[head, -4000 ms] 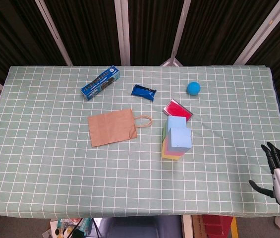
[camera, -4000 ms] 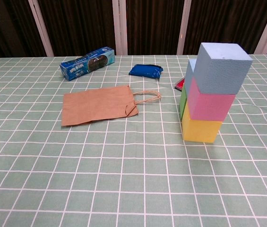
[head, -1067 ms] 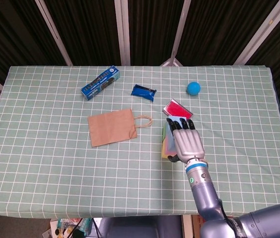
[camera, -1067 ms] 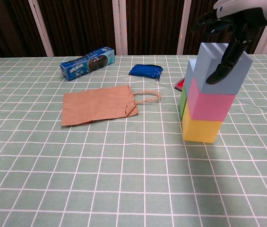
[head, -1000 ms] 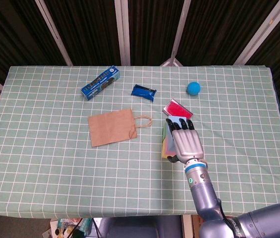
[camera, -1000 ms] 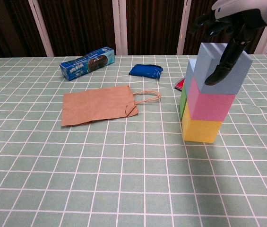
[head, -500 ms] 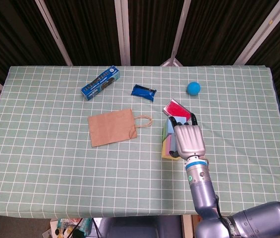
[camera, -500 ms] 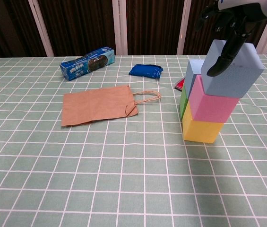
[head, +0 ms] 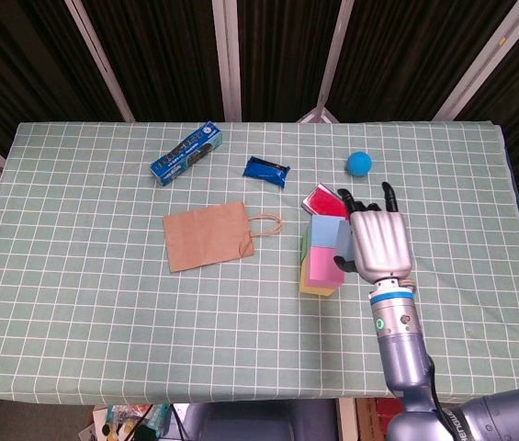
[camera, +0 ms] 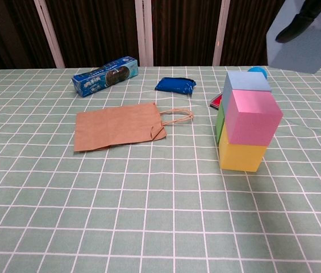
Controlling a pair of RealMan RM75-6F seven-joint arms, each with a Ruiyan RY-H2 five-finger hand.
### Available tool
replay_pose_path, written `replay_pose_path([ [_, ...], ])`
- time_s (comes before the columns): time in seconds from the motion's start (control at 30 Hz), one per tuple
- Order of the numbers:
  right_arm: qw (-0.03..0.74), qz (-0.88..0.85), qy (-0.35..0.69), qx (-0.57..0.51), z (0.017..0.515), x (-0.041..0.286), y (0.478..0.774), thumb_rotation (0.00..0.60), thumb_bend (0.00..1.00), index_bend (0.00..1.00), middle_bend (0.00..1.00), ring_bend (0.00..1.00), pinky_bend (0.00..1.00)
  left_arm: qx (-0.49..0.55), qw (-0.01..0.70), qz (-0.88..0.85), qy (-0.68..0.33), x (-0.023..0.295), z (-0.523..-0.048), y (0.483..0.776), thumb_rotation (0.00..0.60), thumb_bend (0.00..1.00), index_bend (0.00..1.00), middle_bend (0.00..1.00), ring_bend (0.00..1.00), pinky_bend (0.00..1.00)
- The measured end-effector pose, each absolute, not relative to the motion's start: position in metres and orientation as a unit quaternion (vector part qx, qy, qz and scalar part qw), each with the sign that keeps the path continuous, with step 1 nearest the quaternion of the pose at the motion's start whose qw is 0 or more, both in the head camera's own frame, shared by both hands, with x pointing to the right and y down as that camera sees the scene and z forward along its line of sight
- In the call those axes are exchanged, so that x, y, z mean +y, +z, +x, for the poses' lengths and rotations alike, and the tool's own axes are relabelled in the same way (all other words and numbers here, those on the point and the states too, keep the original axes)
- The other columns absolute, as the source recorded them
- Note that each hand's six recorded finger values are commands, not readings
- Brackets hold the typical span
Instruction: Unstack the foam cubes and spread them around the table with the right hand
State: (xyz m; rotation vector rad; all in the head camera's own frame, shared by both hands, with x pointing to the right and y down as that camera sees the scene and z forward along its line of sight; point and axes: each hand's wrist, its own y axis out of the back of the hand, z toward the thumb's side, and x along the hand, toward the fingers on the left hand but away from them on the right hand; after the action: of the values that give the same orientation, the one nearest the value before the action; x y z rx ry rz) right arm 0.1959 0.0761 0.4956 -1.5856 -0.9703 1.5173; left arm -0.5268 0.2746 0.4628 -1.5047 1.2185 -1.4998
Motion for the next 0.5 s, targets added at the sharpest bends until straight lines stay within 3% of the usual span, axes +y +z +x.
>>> replay_pose_path([
  [0.33,0.344,-0.579,0.621,-0.401,0.265,0.077,0.488,0.6,0.17,0.18,0.43,0.47,0.06,0.464,0.345,-0.58,-0.574,0.277,-0.522,0.462,0.6,0.31,0.13,0.0,0.0,0.02],
  [0.5,0.307,-0.584,0.638,-0.396,0.295,0.088,0.498,0.6,0.17,0.18,0.43,0.47,0.06,0.461,0.342,-0.582,-0.577,0.276,-0.523,0.466,0.6,0.31,0.11,0.0,0.0,0.02],
])
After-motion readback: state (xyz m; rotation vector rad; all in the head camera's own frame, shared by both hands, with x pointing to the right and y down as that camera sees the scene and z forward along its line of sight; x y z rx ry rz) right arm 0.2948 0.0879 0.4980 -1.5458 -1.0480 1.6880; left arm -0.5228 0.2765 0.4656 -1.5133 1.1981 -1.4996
